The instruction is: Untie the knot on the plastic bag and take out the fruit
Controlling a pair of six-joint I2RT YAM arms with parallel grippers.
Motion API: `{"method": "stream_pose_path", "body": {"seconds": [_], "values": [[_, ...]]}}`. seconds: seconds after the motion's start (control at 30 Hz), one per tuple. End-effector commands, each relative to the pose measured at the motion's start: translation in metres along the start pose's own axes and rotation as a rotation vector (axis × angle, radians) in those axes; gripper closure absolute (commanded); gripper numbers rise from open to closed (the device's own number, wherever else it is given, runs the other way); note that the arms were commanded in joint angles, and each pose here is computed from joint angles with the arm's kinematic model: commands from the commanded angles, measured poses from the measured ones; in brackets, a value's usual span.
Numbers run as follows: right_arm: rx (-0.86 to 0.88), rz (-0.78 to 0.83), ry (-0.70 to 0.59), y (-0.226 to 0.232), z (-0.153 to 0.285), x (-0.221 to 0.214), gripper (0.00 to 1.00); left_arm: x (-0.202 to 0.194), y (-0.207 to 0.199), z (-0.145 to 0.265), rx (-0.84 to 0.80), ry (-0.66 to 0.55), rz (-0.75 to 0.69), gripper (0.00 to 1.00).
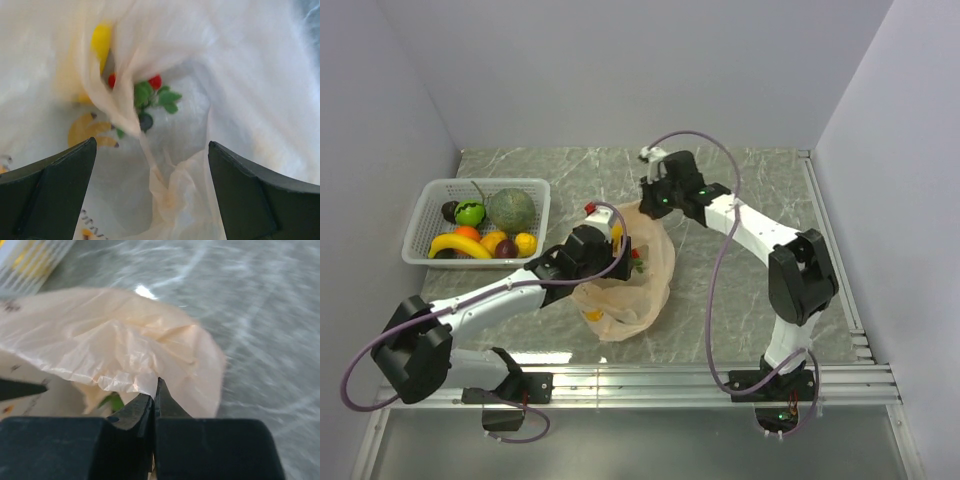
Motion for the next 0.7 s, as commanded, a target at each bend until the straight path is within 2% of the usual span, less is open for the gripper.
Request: {"method": "stream_pose_path", "body": {"seconds": [0.0,0.2,0.23,0.4,0.53,0.67], "values": [[-0.218,-0.165,-0.151,-0.055,0.035,0.03,1.0,-0.005,-0.003,-0.009,-0.015,0.016,0.0,0.01],[-0.273,-0.318,-0.092,-0.061,0.035,-0.004,1.0,-0.007,-0.005,-0.026,0.009,0.017,-0.017,0.01],[-0.281,-0.339,-0.091,-0.062,0.034,-0.008,1.0,0.003,-0.013,-0.029,-0.009,-0.024,-0.016,0.01],[-0.362,-0.464,-0.041,-0.067,0.03,-0.05,1.0,0.014,-0.018,-0.047,0.035,-0.073,-0.035,0.01],[-0.418,-0.539,-0.06,-0.071,0.034,-0.067,1.0,0.026,-0.029,-0.063,0.031,-0.109,-0.046,0.05],[-0.467,-0.576,-0.052,-0.076,0.035,-0.082,1.0,0.021,-0.03,-0.088,0.059,-0.113,-0.066,0.06]]}}
Point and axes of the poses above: each gripper's point midway between its finger pads, its own z axis back along the fingers, its own y axis along the line the jaws close on, x = y × z, the point moved 1 cm from there along z, back along the fingers, and after that the axes turned 11 degrees about z, right-handed, at the moved point
